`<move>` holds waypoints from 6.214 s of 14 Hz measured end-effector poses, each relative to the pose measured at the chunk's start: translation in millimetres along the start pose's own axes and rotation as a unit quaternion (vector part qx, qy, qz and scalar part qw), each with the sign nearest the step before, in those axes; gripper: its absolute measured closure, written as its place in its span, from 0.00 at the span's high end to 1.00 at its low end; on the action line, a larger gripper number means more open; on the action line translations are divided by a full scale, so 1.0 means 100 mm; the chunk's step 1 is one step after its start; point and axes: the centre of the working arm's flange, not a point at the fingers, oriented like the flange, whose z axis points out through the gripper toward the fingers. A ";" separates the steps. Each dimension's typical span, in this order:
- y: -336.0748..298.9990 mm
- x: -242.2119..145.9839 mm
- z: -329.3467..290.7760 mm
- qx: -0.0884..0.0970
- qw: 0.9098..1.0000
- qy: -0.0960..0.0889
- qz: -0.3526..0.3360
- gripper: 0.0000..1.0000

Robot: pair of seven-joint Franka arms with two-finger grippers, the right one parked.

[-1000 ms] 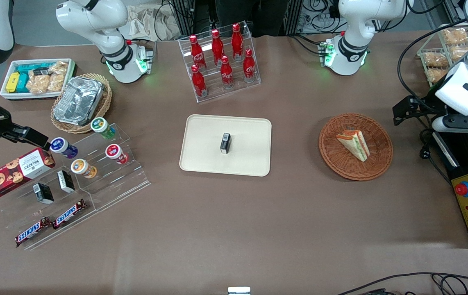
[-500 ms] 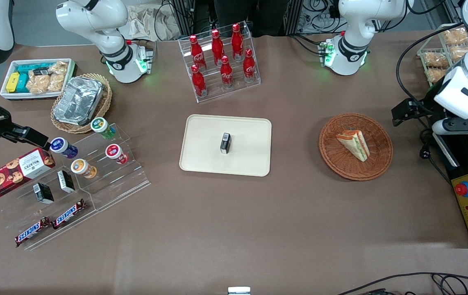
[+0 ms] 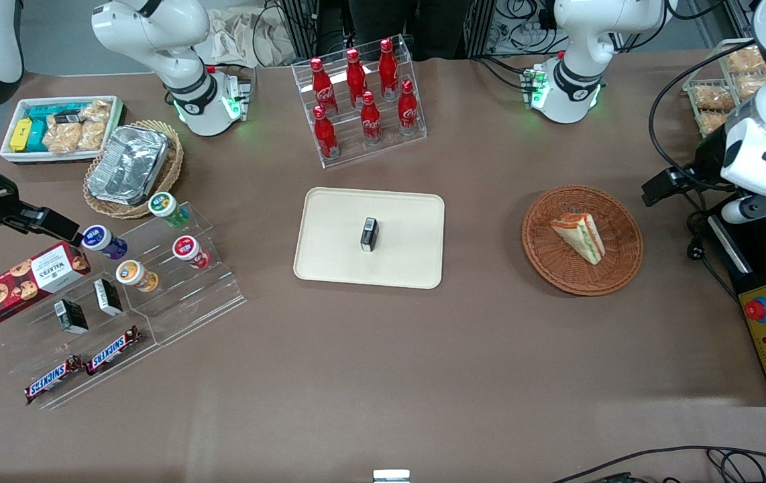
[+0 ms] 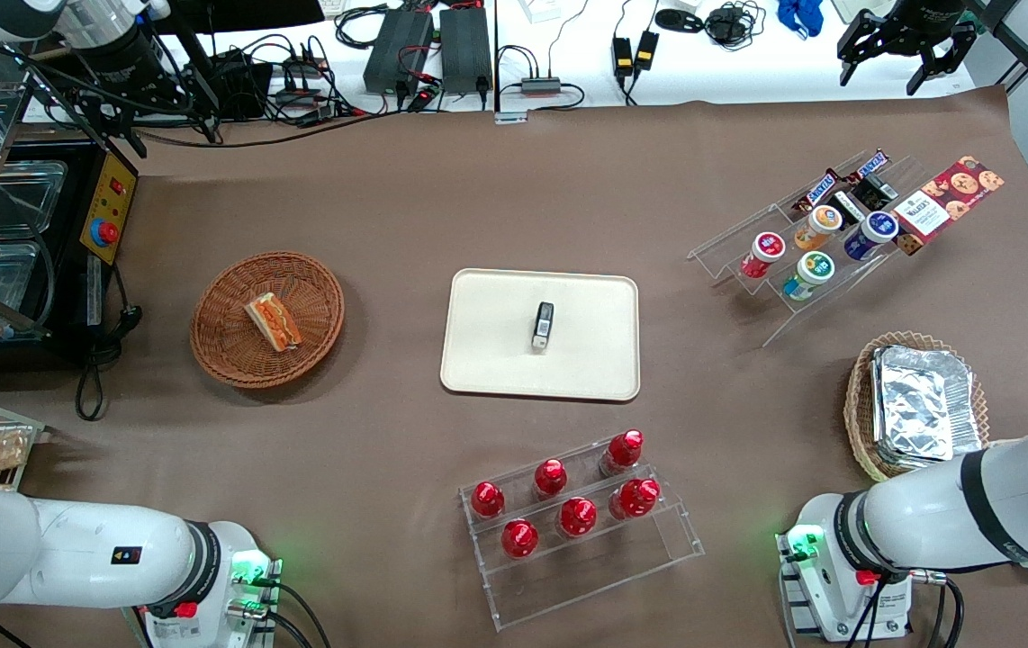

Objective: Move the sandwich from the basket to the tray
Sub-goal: 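Move the left gripper over the wicker basket toward the wrapped sandwich, then lower the open left gripper around the sandwich and close on it, then lift the sandwich out of the basket with the left gripper, then carry the sandwich over the white tray and lower it beside the black packet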

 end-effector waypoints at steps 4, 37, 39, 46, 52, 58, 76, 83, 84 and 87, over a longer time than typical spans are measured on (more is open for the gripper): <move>0.03 -0.06 0.24 -0.002 0.998 0.006 -0.063 1.00; -0.23 -0.64 2.96 -0.017 0.975 0.032 -0.218 1.00; -0.22 -0.61 3.03 -0.021 0.974 0.037 -0.224 1.00; -0.19 -0.59 3.25 -0.022 0.972 0.037 -0.229 1.00; -0.19 -0.58 3.35 -0.019 0.972 0.035 -0.230 0.54; -0.16 -0.54 3.18 -0.027 0.973 0.045 -0.226 0.31; 1.05 -0.68 0.64 0.006 0.996 0.030 0.085 0.19; 1.95 -1.40 1.06 0.029 0.983 0.005 0.182 0.19; 2.06 -1.48 1.15 0.030 0.981 0.004 0.193 0.19; 2.34 -1.69 1.46 0.031 0.978 0.014 0.208 0.19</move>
